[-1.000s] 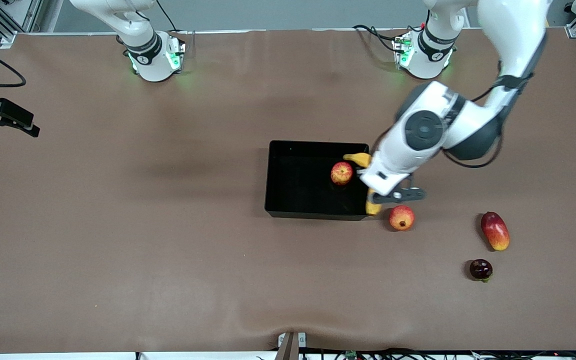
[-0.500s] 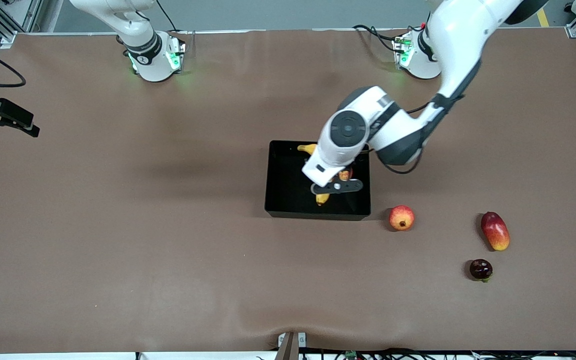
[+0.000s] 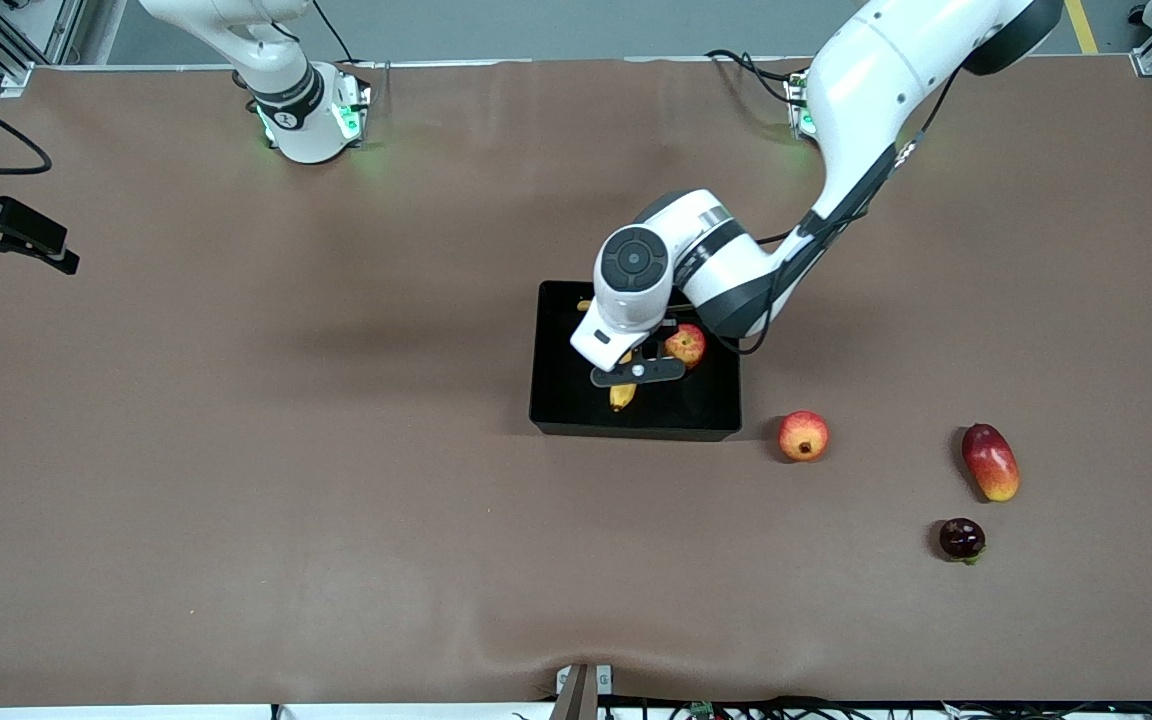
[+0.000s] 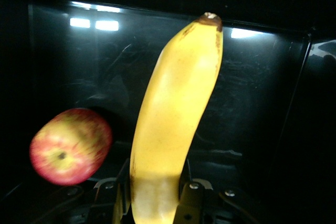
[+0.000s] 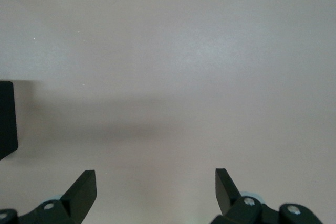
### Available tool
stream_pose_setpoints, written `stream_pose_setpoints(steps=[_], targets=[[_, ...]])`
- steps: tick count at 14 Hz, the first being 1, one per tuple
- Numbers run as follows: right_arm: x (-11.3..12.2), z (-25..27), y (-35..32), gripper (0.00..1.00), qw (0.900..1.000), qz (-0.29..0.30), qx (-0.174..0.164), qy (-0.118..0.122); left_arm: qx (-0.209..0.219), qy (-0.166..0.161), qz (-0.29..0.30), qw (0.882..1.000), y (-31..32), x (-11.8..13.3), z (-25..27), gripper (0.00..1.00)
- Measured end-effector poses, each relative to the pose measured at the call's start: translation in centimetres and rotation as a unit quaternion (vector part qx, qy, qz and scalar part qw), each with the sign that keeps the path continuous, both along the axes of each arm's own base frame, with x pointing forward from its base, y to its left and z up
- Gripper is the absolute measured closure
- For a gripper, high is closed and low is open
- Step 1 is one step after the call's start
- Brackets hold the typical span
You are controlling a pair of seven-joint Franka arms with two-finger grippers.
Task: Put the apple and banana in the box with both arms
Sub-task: 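Lower the banana into the box beside the apple and open the left gripper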
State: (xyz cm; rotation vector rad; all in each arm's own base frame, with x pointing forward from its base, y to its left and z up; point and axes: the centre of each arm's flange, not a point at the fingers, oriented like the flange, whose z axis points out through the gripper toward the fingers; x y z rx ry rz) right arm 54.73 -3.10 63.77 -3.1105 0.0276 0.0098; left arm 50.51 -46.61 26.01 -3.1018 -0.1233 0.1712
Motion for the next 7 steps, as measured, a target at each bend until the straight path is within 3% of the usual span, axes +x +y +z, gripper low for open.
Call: stream_pose_setpoints(steps=[7], targets=[[0.0, 0.0, 0.0, 0.00, 1.000, 0.000, 0.000, 0.000, 0.024, -0.004, -0.019, 1.000, -1.5, -1.5, -5.9, 0.63]])
